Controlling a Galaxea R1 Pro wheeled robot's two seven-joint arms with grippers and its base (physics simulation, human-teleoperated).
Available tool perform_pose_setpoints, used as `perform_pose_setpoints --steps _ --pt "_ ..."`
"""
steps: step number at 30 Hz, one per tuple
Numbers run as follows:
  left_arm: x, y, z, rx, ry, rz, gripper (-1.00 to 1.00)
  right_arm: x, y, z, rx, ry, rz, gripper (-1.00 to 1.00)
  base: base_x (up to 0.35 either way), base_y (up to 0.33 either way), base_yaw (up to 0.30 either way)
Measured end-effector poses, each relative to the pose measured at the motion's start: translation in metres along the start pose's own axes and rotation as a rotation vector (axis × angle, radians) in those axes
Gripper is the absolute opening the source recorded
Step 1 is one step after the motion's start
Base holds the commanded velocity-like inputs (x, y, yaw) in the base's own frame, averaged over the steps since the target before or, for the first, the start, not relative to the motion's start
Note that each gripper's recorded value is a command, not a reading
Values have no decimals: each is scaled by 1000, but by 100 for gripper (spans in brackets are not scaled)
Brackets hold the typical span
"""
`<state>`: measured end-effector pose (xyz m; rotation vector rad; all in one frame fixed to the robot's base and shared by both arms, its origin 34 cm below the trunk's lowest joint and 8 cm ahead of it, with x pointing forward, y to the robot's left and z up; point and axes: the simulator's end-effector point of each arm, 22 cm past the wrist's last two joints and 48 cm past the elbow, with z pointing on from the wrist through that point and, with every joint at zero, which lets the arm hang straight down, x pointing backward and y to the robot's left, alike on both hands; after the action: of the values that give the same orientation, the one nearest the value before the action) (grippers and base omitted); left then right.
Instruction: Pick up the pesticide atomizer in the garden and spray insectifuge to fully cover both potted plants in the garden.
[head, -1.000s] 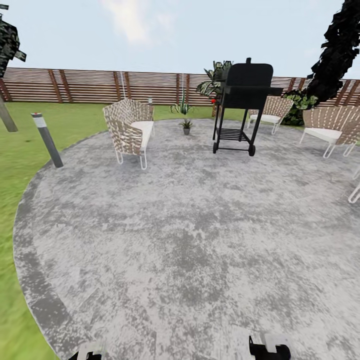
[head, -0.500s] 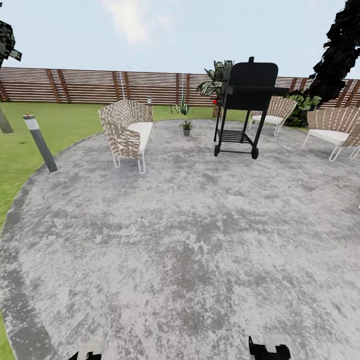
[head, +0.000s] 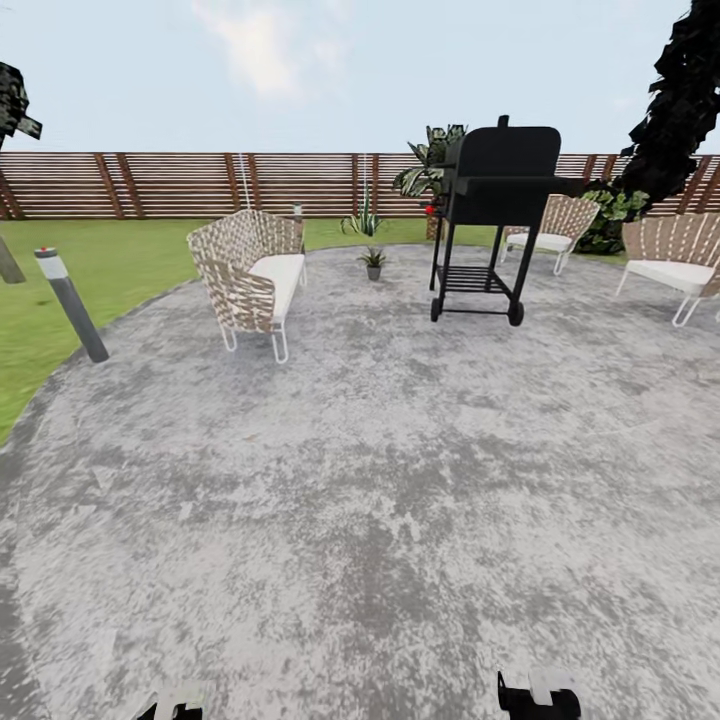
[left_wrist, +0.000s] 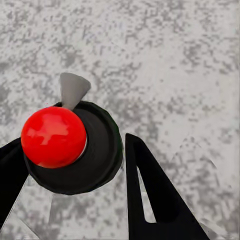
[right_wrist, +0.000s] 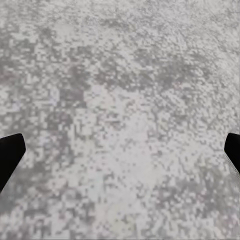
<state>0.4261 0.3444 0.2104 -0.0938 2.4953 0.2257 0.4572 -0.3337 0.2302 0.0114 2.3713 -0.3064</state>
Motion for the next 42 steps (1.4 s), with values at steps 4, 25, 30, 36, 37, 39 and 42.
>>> perform_pose_setpoints --steps 4,25,30,36,37,39,42 --pt "0 0 0 0 0 0 -100 0 0 0 0 0 0 100 338 0 0" --pt "1 1 0 -2 1 -4 -100 0 5 -1 -6 0 3 100 338 0 0" --pt "1 1 0 -3 1 -6 -100 0 6 -1 -7 0 4 100 338 0 0" --pt "1 1 0 -3 1 -6 -100 0 6 -1 -8 0 3 100 338 0 0" --pt "1 1 0 -3 1 -6 -100 0 6 -1 -8 0 4 100 338 0 0" --pt "0 1 0 -3 1 -6 -100 0 6 -1 -8 0 4 100 338 0 0" --pt "1 1 0 -4 1 -6 -100 0 6 -1 -8 0 4 100 338 0 0"
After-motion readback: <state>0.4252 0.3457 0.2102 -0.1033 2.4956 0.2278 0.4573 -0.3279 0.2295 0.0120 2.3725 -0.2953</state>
